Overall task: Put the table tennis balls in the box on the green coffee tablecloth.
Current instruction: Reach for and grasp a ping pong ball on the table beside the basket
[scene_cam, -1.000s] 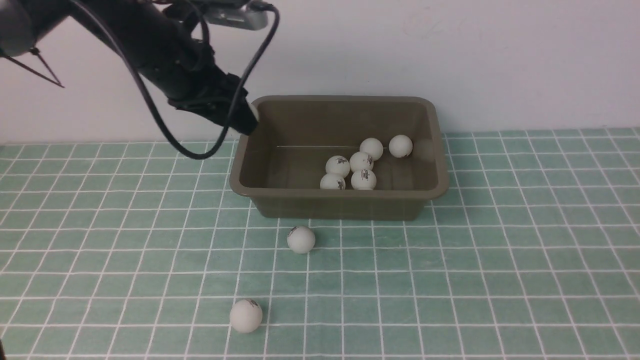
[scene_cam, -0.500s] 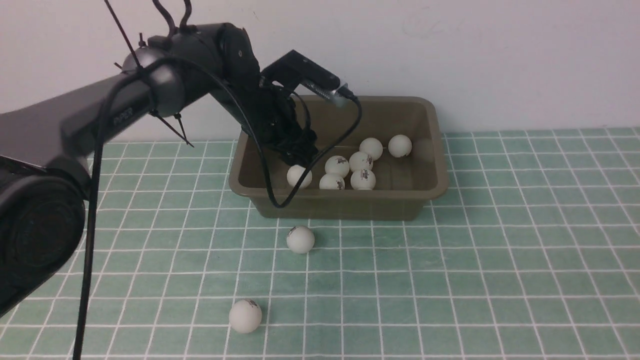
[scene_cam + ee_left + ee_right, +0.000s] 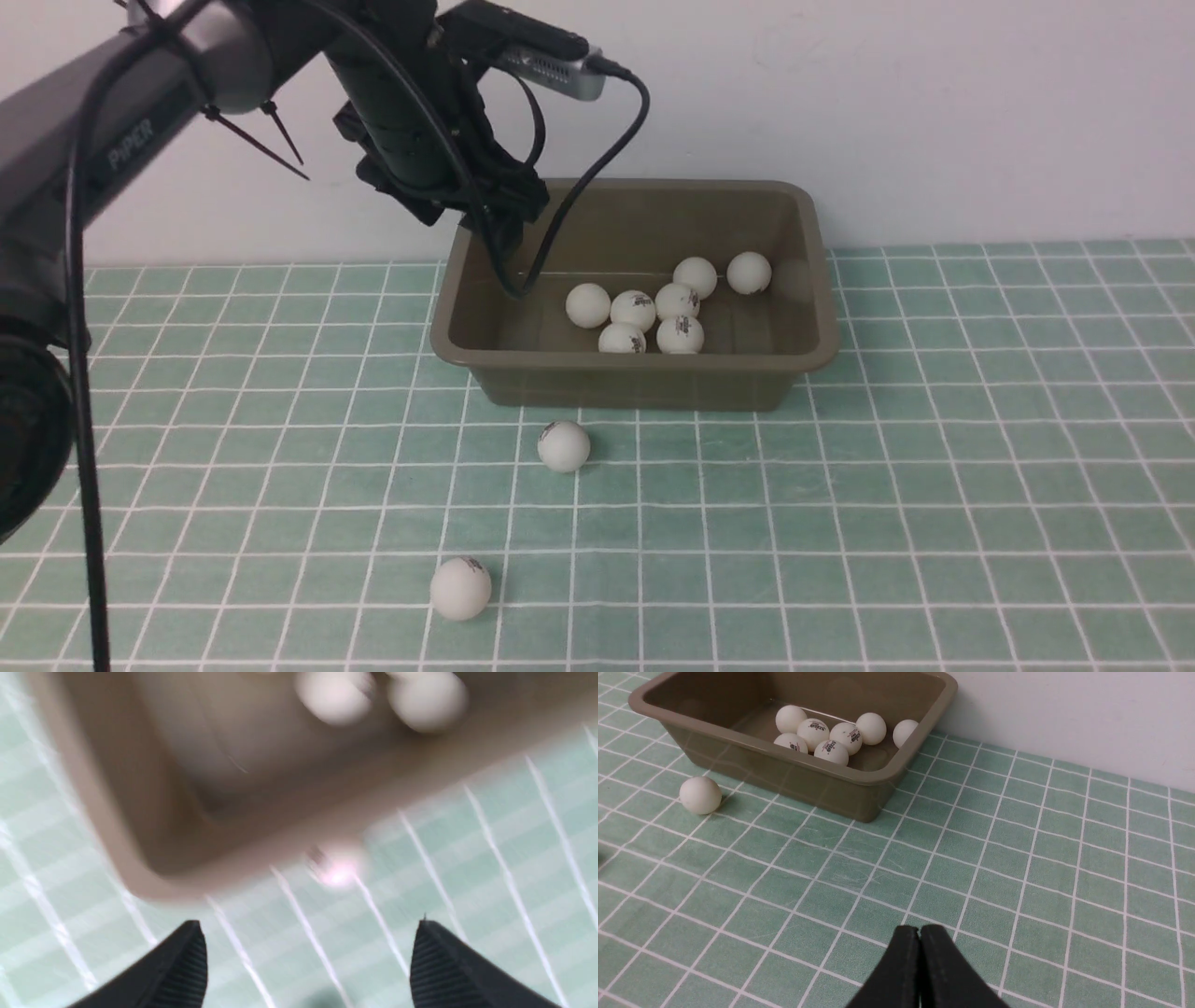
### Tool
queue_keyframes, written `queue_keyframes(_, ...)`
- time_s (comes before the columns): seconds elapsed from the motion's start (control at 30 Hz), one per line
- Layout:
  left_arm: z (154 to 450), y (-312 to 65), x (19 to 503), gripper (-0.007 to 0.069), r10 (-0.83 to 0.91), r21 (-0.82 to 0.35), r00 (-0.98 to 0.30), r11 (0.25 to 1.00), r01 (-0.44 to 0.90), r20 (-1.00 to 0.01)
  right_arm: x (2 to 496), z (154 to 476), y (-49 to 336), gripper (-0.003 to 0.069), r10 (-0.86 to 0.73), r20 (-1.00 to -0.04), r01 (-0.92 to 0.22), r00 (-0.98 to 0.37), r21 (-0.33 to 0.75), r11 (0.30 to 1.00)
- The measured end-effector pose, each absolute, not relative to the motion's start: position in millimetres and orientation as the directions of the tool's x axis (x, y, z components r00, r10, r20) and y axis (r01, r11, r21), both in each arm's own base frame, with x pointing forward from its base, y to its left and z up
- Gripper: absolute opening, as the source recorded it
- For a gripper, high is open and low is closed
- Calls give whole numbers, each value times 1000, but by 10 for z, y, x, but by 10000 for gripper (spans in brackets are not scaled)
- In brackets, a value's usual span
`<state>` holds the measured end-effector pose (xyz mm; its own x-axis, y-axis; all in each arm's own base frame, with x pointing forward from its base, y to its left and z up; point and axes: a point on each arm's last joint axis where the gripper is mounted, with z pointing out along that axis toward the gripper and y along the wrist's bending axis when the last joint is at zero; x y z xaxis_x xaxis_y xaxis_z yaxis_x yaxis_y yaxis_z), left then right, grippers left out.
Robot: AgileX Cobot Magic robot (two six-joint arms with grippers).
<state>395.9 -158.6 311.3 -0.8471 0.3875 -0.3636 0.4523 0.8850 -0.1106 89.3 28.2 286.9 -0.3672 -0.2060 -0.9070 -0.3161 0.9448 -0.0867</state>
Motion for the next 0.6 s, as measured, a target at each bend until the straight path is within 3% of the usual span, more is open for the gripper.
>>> queue_keyframes(0.17,2944,-1614,3632,503,422,-156,-866,868,471,-270,892,2868,284,-16,-203,-907,-317,-369,-83,945)
queue_keyframes(0.6,2304,-1404,3247,479,477,-87,-879,875,477,-16,888,2859,292,-16,-189,-906,-319,-378,-64,946)
